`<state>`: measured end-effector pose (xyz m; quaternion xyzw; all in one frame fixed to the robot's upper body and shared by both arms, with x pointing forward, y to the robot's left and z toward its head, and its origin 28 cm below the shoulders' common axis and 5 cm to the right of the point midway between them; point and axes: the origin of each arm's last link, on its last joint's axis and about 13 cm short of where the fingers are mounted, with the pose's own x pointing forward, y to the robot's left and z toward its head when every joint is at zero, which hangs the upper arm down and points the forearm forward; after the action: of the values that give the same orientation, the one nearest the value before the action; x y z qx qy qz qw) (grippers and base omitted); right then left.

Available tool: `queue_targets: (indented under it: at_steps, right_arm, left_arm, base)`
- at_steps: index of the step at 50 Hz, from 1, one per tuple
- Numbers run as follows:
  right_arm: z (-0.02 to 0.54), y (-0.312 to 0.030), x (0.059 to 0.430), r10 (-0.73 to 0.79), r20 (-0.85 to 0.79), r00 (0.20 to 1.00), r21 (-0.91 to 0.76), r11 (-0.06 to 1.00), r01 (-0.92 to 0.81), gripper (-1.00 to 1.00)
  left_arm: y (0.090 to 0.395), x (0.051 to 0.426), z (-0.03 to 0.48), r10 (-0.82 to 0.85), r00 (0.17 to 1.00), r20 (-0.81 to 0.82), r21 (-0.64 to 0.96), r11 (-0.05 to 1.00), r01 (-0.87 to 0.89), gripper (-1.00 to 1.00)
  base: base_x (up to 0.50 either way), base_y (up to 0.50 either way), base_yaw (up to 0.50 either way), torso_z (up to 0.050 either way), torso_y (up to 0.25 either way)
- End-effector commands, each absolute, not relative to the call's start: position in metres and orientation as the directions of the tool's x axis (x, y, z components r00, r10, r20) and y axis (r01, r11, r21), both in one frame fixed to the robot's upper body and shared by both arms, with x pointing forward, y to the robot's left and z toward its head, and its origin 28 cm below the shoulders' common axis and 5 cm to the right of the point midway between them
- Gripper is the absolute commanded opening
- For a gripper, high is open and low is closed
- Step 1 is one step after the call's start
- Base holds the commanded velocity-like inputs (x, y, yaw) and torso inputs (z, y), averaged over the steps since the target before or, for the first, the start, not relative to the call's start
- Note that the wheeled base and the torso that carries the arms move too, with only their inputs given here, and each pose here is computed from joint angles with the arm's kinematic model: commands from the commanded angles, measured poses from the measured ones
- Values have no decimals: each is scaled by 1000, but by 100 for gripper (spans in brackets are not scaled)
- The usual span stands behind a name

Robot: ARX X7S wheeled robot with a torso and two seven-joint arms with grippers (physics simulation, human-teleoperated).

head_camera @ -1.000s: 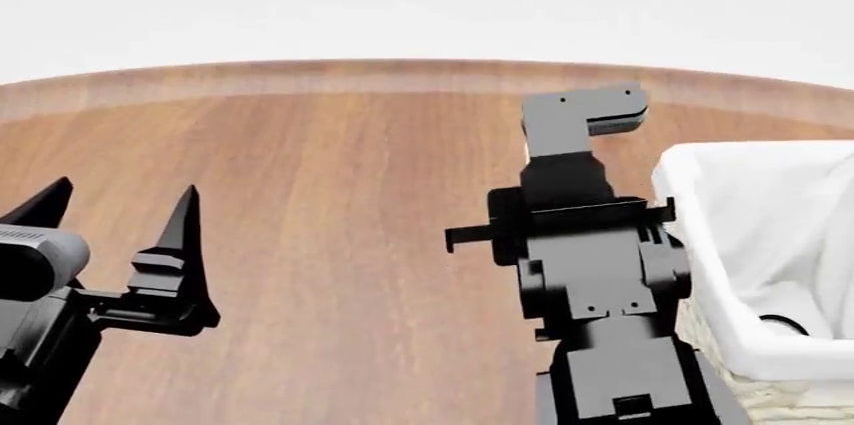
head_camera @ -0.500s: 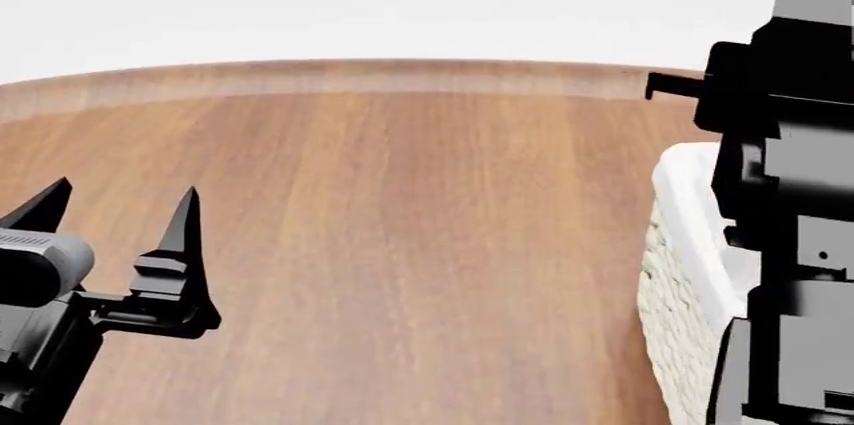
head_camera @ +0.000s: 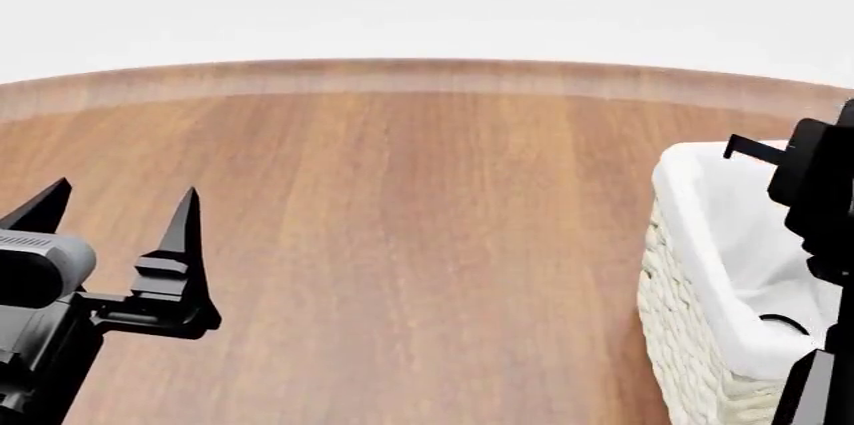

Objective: Pick up the alphabet soup and the cream cheese box, and put them in the basket.

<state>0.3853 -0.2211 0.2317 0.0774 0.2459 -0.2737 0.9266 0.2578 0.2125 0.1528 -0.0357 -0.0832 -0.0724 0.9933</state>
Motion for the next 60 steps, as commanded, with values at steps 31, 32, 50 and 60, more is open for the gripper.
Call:
queue_targets:
  at_steps: [31,32,50,60]
  right_arm:
    - [222,-228,379,-455,-550,701,37,825,564,100]
    - [223,-228,380,-455,-548,702,37,825,563,100]
    - [239,-218,382,-413,-460,786,45,873,485,100]
    - [255,-166,349,-135,72,988,-28,990,137,100]
  left_arm:
    - [211,256,152,-145,974,174,-53,986,156,100]
    - [211,256,152,-146,974,174,-53,986,157,100]
    - [212,256,155,-145,975,166,-68,985,158,100]
    - [212,257,157,-114,976,185,-85,988,131,100]
  base:
    - [0,0,0,0,0]
    - [0,0,0,0,0]
    - [0,0,0,0,0]
    - [0,0,0,0,0]
